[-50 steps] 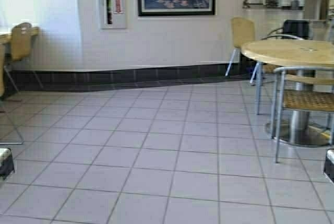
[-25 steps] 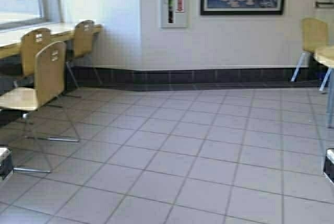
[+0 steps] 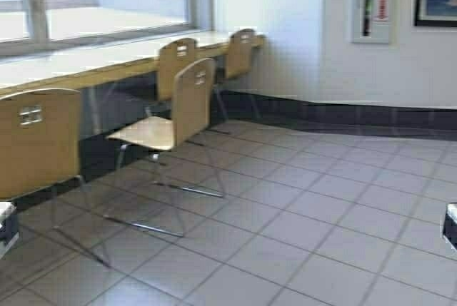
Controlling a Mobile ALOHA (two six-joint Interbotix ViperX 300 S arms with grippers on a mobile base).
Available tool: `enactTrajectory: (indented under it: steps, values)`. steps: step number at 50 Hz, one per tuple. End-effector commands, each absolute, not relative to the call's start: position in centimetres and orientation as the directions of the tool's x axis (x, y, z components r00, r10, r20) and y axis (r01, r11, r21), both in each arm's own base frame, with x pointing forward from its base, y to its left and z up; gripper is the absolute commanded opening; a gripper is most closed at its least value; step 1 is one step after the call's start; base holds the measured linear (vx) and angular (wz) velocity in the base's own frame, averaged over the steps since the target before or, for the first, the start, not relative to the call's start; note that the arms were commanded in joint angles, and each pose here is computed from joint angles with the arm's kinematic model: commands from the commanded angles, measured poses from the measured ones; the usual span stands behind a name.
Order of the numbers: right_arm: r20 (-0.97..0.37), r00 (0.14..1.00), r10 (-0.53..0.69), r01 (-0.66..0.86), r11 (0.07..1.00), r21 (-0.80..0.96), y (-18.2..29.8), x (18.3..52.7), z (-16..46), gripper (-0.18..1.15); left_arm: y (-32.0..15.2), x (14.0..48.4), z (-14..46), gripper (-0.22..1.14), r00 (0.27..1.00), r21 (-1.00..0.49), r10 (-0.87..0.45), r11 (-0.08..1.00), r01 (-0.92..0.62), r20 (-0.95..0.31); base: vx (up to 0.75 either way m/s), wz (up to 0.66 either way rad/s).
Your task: Push the chairs under the table
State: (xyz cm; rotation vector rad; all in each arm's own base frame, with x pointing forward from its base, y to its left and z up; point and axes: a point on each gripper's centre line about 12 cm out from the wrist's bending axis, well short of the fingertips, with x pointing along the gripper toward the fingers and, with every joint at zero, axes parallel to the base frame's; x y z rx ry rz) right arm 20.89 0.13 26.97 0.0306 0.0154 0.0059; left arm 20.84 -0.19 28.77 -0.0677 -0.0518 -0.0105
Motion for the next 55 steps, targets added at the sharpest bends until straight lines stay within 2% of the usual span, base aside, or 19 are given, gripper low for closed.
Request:
enactTrajectory:
  steps: [1, 26, 42, 55]
  values:
    - [0.006, 1.000, 0.005, -0.005, 0.999, 0.034, 0.1, 21.3, 27.9, 0.04, -0.2, 20.7, 29.7, 0.03, 0.996, -0.076, -0.008, 0.997, 0.015, 0.086, 0.23, 0.61]
    - [-0.035, 0.999, 0.007, -0.005, 0.999, 0.040, 0.2, 21.3, 27.3, 0.04, -0.2, 20.8, 28.1, 0.03, 0.999, -0.083, -0.010, 0.996, 0.013, 0.038, 0.20, 0.66]
    - [-0.061, 0.997, 0.049, -0.047, 0.998, 0.043, 1.1, 21.3, 27.1, 0.04, -0.2, 20.7, 28.0, 0.03, 0.999, -0.084, -0.010, 0.996, 0.013, 0.037, 0.14, 0.56]
    - [-0.089, 0.991, 0.099, -0.096, 0.994, 0.043, 2.1, 21.2, 26.9, 0.04, -0.2, 20.8, 27.9, 0.03, 1.000, -0.147, -0.010, 0.989, 0.014, 0.029, 0.14, 0.42]
